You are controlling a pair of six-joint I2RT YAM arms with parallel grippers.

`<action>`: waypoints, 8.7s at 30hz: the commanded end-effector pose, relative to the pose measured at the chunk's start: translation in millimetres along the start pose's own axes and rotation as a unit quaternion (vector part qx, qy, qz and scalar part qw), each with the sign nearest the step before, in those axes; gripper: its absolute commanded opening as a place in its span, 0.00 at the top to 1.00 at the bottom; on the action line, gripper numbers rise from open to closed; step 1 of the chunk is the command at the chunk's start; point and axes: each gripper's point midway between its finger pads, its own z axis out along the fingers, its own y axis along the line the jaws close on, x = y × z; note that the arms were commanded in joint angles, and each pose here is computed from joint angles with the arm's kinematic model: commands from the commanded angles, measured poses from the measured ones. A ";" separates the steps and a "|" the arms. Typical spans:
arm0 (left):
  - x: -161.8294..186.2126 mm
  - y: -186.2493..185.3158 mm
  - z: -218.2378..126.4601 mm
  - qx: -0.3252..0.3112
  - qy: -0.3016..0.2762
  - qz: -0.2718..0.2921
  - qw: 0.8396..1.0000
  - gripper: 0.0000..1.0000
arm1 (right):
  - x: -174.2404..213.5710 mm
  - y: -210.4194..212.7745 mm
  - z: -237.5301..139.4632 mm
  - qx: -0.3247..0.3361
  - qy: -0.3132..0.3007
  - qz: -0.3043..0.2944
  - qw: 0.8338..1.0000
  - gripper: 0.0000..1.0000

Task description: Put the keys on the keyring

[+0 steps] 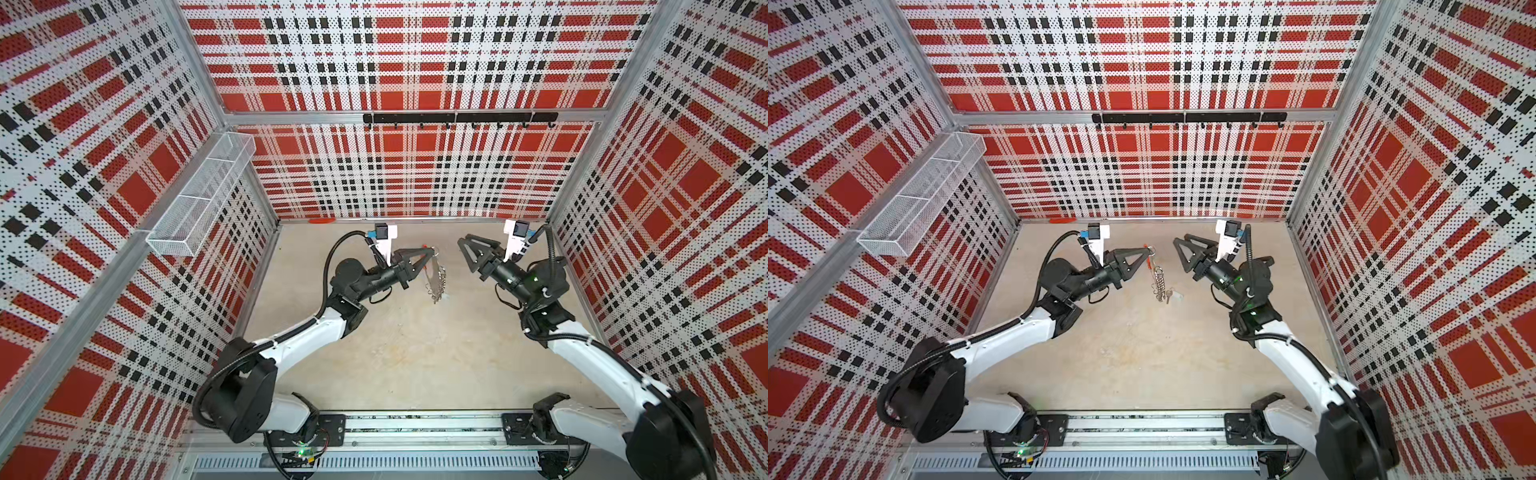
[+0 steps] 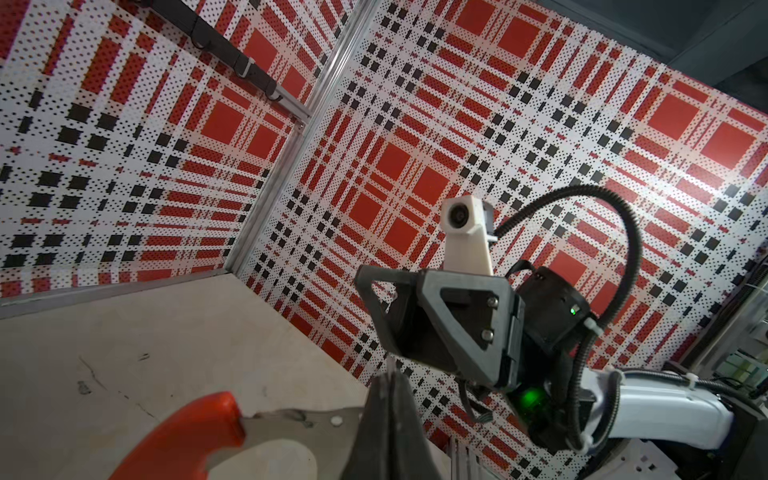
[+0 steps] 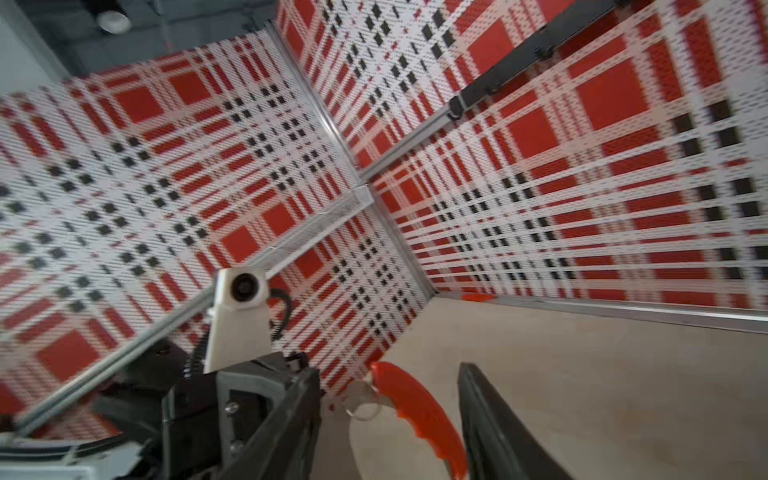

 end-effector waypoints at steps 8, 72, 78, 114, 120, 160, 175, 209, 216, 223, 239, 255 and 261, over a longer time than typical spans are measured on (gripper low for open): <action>26.4 10.1 -31.3 -0.036 0.060 0.031 0.997 1.00 | 124.9 -111.2 -32.7 0.215 0.223 -0.086 0.947 0.46; 45.8 3.4 -37.5 -0.029 0.105 0.017 0.994 1.00 | 307.0 -152.0 30.3 0.047 0.423 0.032 0.904 0.45; 46.2 2.0 -35.6 -0.026 0.107 0.016 0.994 1.00 | 308.6 -149.4 26.0 0.037 0.413 0.056 0.908 0.49; 43.0 0.7 -32.9 -0.024 0.105 0.017 0.994 1.00 | 320.5 -164.0 10.5 0.075 0.414 0.009 0.907 0.79; 39.9 14.8 -35.0 -0.068 0.094 0.009 0.993 1.00 | 307.3 -155.3 14.6 0.064 0.396 0.004 0.916 1.00; 47.3 7.0 -1.2 -0.019 0.111 0.269 0.957 1.00 | 64.6 56.8 -26.0 -0.149 0.159 0.026 0.976 1.00; 44.4 -2.6 6.9 0.002 0.104 0.266 0.958 1.00 | 69.0 50.5 -18.3 -0.124 0.168 0.027 0.977 1.00; 38.5 -1.1 8.7 0.008 0.101 0.228 0.968 1.00 | 78.4 40.6 -10.3 -0.083 0.183 -0.047 0.978 1.00; 37.9 -0.5 10.1 0.008 0.101 0.225 0.969 1.00 | 81.2 42.2 -10.5 -0.089 0.189 -0.048 0.977 1.00; 37.7 -1.6 10.4 0.010 0.100 0.223 0.969 1.00 | 83.0 41.4 -5.6 -0.087 0.192 -0.048 0.976 1.00; 39.2 0.6 7.7 0.009 0.103 0.221 0.970 1.00 | 72.9 49.9 -0.9 -0.088 0.174 -0.062 0.979 1.00; 32.3 -5.1 5.0 0.011 0.092 0.225 0.970 1.00 | 94.1 11.3 -1.1 0.004 0.199 -0.045 0.979 1.00; 31.7 -2.5 3.9 0.006 0.089 0.219 0.972 1.00 | 89.6 12.8 -7.2 0.006 0.191 -0.048 0.980 1.00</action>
